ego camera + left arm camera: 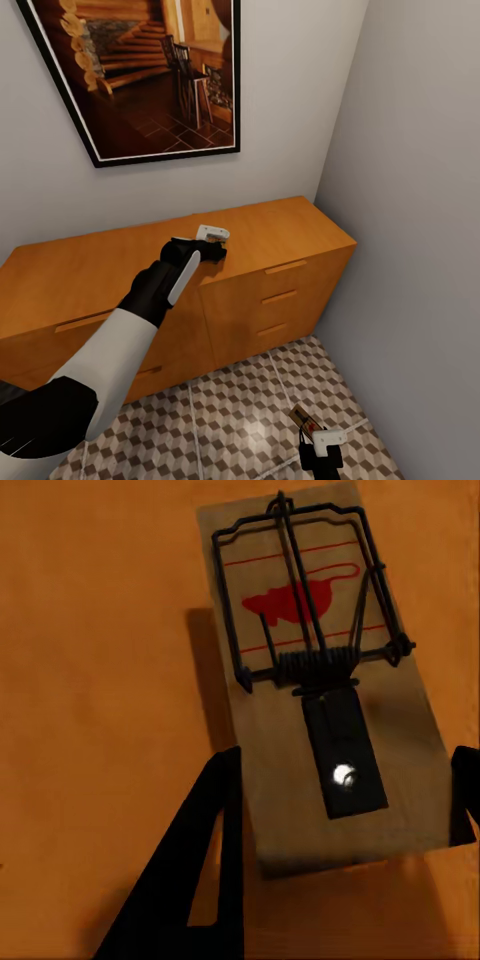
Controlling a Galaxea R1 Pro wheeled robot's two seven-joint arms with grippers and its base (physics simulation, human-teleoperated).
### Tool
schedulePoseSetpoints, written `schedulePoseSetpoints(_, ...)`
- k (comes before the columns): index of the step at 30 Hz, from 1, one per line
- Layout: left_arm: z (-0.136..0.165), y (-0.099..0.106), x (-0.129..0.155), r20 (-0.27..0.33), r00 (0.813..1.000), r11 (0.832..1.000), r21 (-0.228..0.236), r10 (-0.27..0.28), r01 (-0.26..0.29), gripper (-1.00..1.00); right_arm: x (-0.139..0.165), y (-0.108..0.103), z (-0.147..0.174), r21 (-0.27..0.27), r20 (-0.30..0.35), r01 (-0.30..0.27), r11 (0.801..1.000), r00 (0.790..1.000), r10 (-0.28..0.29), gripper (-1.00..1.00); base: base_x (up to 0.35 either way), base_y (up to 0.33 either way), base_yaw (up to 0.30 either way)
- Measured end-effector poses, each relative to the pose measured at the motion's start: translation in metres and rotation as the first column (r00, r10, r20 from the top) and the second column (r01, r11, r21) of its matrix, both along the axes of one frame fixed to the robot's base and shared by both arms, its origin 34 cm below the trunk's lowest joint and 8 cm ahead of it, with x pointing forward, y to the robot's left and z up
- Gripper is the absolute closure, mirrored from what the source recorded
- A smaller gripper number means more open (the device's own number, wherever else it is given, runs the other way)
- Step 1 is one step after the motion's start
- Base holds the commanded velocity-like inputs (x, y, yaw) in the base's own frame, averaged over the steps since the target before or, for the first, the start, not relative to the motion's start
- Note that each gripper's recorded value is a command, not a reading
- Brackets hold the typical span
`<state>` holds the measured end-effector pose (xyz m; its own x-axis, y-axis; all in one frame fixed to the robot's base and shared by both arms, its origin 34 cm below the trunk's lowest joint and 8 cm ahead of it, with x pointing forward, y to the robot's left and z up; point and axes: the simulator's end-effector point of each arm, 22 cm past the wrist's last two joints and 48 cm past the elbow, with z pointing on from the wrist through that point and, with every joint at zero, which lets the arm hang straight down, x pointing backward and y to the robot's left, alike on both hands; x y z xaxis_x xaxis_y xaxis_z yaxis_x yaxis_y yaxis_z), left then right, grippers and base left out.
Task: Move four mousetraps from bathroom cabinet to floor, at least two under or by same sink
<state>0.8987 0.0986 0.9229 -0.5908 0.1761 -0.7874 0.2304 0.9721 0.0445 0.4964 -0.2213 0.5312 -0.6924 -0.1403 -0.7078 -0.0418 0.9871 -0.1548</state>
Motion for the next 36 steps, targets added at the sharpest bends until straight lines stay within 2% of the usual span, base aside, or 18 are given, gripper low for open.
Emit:
schedulePoseSetpoints(10, 0.047, -0.009, 0.004, 0.1, 0.995, 0.999, -0.031, -0.015, 0.018, 1.0, 0.0, 0.0, 0.0, 0.0, 0.0, 0.0, 1.0, 1.0, 0.0, 1.0, 0.0, 0.0, 0.0)
schedulePoseSetpoints(15, 0.06, -0.011, 0.004, 0.124, 0.992, 0.999, -0.038, -0.019, 0.024, 1.0, 0.0, 0.0, 0.0, -0.001, 0.0, 0.0, 1.0, 1.0, 0.0, 1.0, 0.0, 0.0, 0.0)
schedulePoseSetpoints(21, 0.06, -0.011, 0.004, 0.125, 0.992, 0.999, -0.037, -0.02, 0.024, 1.0, 0.0, -0.001, 0.0, -0.001, 0.0, 0.0, 1.0, 1.0, 0.0, 1.0, -0.067, 0.0, 0.0)
schedulePoseSetpoints(36, 0.052, -0.009, 0.004, 0.106, 0.994, 0.999, -0.032, -0.017, 0.02, 1.0, 0.0, 0.0, 0.0, 0.0, -0.001, 0.001, 1.0, 1.0, -0.001, 1.0, -0.323, 0.0, 0.0)
